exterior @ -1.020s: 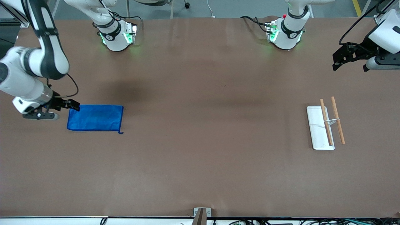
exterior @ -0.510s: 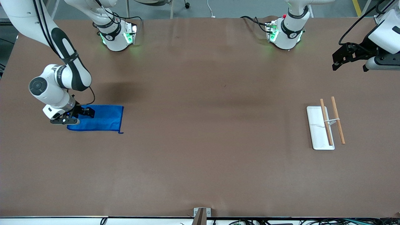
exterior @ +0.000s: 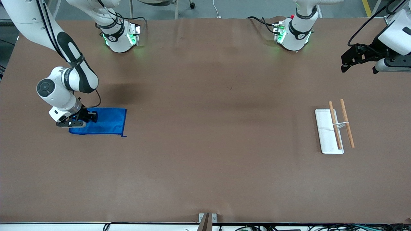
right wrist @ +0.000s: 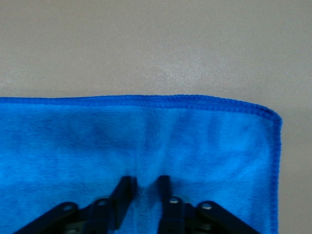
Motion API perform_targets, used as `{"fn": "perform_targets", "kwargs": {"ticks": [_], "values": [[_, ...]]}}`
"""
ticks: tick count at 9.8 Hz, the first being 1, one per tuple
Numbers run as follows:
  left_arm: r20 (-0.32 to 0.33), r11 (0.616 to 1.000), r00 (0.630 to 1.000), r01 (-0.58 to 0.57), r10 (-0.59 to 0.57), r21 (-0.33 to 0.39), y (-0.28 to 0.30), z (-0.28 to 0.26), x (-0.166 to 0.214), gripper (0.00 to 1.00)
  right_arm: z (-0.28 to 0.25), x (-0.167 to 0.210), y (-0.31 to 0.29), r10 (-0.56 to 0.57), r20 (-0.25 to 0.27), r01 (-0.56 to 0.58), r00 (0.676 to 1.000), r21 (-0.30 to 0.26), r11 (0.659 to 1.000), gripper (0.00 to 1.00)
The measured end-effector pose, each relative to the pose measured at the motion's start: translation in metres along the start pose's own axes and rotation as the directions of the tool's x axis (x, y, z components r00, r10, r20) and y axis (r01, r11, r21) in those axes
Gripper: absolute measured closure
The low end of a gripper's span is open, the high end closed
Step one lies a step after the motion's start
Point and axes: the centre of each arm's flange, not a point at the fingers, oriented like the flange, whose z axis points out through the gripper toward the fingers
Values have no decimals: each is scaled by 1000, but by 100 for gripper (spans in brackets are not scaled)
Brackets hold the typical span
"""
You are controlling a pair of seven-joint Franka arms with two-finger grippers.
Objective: Right arm passes towel to left arm to hang
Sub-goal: 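Close the right gripper on the towel edge and lift it, then carry the towel with the right gripper while the left gripper approaches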
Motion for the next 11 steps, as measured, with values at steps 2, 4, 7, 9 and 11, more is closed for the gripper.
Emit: {"fn": "perform_targets", "kwargs": {"ticks": [2, 4, 7, 9, 11], "values": [[0, 1000, 1000, 0, 0, 0, 0, 0, 0, 0, -1, 0, 0, 5, 11, -5, 1000, 2, 1000, 98], [1, 1000, 1000, 0, 0, 0, 0, 0, 0, 0, -15, 7, 2, 8, 83, -9, 997, 15, 1000, 98], [8, 998, 1000, -8, 8, -61, 6, 2, 1, 0, -131, 46, 10, 7, 143, -12, 990, 37, 999, 98], [9, 986, 999, -35, 37, -163, 11, 2, 2, 0, -217, 64, -8, -20, 151, 12, 988, 48, 999, 98], [19, 941, 999, -34, 43, -336, 15, 7, 7, 0, -267, 74, -66, -42, 127, 31, 991, 86, 996, 98]]}}
